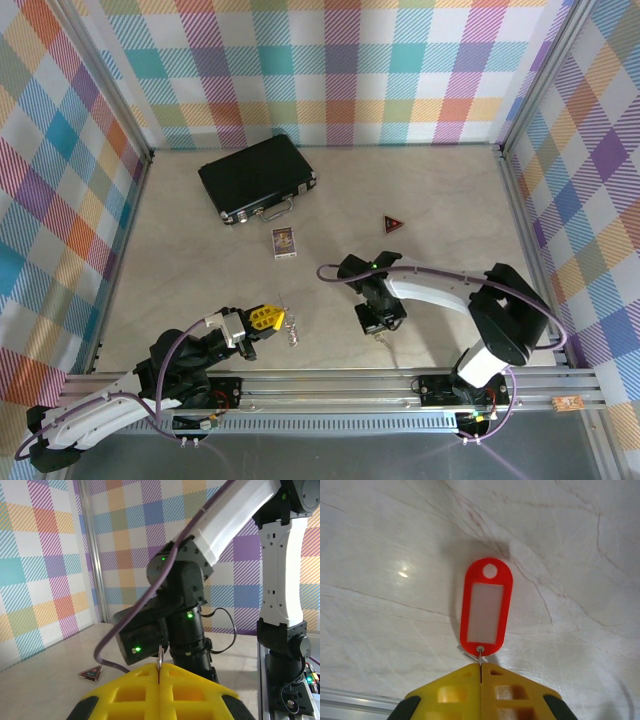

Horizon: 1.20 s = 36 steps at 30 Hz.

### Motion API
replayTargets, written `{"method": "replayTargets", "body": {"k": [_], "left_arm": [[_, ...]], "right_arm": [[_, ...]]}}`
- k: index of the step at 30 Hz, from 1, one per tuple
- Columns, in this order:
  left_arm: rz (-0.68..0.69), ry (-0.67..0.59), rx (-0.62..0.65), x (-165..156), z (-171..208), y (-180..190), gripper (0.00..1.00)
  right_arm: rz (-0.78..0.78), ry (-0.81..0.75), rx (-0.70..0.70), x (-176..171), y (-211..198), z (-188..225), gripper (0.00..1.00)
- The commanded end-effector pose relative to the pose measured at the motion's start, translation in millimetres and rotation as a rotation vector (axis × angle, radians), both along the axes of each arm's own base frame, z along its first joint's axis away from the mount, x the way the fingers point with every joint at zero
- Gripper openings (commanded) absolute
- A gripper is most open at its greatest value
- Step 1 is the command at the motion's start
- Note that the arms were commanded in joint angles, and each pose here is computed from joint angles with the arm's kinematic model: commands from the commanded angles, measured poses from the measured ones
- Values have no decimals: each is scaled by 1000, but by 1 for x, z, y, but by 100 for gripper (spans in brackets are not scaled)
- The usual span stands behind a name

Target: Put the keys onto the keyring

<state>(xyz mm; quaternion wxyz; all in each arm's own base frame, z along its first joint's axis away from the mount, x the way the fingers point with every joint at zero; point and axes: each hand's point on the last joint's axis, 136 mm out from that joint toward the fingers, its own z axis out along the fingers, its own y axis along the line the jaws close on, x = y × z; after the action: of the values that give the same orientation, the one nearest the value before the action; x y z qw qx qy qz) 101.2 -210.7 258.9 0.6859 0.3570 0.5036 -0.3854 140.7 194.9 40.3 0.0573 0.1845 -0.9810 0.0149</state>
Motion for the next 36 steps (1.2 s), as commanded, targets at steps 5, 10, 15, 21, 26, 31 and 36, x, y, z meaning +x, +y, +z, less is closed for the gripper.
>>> {"method": "replayTargets", "body": {"k": [5,10,15,21,26,31,36], "left_arm": [[-21,-34,-77,-9,32,10,0],[-4,-26,-72,-7,34,12,0],[-10,-28,-67,-8,36,12,0],[-15,-26,-69,-9,36,12,0],[-17,-25,-71,-9,35,11,0],[-26,-24,-73,-10,36,11,0],[-25,-24,-76,-10,35,11,0]], "right_arm": [[73,161,-90,-2,-6,23,0],[90,277,-140,-5,-12,29,0],[91,395,-151,-3,-14,22,0],[91,447,-170,11,-19,14,0],[68,456,-171,20,-26,5,0],[78,468,-158,26,-20,-10,1],[95,468,-161,29,-20,-15,3]]}}
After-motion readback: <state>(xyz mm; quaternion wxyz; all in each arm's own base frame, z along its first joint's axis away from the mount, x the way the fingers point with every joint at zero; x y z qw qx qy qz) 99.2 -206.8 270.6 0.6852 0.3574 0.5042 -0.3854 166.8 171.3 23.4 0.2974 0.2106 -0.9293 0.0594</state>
